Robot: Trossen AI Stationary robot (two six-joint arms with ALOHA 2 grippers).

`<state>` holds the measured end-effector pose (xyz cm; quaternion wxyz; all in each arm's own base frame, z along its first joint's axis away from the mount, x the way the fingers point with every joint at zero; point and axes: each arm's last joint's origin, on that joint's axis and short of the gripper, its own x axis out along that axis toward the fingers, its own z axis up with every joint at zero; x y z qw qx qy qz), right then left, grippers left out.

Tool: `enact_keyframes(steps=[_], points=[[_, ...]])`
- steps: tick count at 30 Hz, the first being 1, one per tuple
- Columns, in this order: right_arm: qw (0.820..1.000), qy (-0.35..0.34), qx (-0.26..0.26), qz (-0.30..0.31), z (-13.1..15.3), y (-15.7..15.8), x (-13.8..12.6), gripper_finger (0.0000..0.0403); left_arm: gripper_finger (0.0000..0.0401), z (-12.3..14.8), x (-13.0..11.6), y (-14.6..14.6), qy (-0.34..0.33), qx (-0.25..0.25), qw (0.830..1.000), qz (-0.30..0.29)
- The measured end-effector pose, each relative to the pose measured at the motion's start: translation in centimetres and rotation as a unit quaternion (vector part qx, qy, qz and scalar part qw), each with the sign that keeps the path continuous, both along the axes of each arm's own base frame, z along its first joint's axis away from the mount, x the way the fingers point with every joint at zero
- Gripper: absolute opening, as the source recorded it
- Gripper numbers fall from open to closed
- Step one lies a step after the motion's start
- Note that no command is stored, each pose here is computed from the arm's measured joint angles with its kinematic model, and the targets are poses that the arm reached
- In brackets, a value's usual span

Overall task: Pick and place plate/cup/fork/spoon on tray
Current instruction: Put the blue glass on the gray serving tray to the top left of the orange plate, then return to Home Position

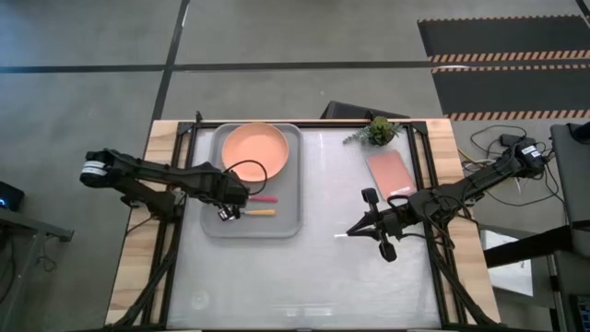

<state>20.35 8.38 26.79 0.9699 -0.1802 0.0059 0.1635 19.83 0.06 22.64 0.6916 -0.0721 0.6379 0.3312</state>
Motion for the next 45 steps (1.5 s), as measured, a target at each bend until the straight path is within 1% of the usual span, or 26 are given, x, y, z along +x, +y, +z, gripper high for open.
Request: enact_keyframes(steps=[6, 15, 21, 26, 35, 45], points=[[1.000, 0.000, 0.000, 0.000, 0.0, 0.0, 0.0, 0.0009, 0.0006, 0.0, 0.0, 0.0, -0.007, 0.001, 1.000, 0.012], [1.000, 0.000, 0.000, 0.000, 0.0, 0.0, 0.0, 0.0009, 0.0066, 0.2, 0.0, 0.1, -0.011, 0.001, 1.000, 0.013], [1.000, 0.000, 0.000, 0.000, 0.0, 0.0, 0.0, 0.0009, 0.0089, 0.5, -0.1, 0.1, -0.009, 0.002, 1.000, 0.013], [1.000, 0.000, 0.000, 0.000, 0.0, 0.0, 0.0, 0.0009, 0.0091, 0.8, -0.4, 0.1, -0.002, 0.005, 1.000, 0.013], [1.000, 0.000, 0.000, 0.000, 0.0, 0.0, 0.0, 0.0009, 0.0092, 1.4, -0.7, 0.2, -0.018, 0.014, 1.000, 0.013], [1.000, 0.000, 0.000, 0.000, 0.0, 0.0, 0.0, 0.0009, 0.0092, 3.5, -0.8, 0.2, -0.042, 0.013, 0.999, 0.009]])
